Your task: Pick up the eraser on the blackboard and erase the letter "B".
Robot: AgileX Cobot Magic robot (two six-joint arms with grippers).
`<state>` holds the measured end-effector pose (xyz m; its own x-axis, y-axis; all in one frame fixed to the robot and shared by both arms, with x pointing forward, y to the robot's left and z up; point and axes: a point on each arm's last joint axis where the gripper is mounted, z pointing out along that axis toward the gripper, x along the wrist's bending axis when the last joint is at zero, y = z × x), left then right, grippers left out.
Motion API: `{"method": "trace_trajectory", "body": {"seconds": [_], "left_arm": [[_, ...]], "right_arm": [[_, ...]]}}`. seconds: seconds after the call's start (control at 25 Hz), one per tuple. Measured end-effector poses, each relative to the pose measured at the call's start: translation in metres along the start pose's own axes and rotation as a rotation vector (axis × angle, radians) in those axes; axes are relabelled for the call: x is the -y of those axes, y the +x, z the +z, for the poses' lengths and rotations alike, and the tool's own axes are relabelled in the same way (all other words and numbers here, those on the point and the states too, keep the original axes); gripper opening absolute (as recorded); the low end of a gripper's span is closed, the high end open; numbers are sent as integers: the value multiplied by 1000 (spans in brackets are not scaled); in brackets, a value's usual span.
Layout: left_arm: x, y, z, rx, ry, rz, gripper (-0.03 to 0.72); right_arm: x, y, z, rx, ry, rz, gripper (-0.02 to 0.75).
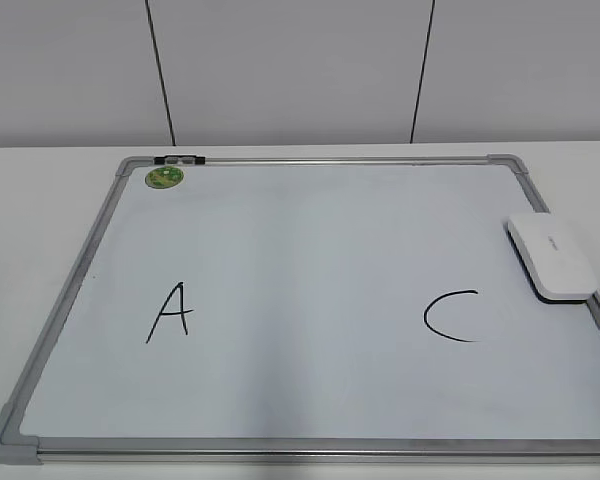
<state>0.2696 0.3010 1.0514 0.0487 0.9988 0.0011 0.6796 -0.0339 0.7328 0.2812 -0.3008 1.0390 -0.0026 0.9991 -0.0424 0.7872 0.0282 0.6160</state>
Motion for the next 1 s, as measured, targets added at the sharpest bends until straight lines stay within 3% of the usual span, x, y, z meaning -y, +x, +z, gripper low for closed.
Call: {"method": "trace_trajectory", "body": {"seconds": [0.24,0.6,0.76,1.0], "left_arm": [[3,0,-5,-4,-43,-5,292],[21,1,-28,-40,-226,-37,242],[23,1,-29,-42,-235,-39,241],[23,1,-29,-44,-237,-40,241]], "right_arm": [[4,0,-5,3,-42,0,591],[24,2,-26,17,-242,0,591],[35,2,-35,23,-334,0,591],[38,3,-37,25,-359,0,591]]}}
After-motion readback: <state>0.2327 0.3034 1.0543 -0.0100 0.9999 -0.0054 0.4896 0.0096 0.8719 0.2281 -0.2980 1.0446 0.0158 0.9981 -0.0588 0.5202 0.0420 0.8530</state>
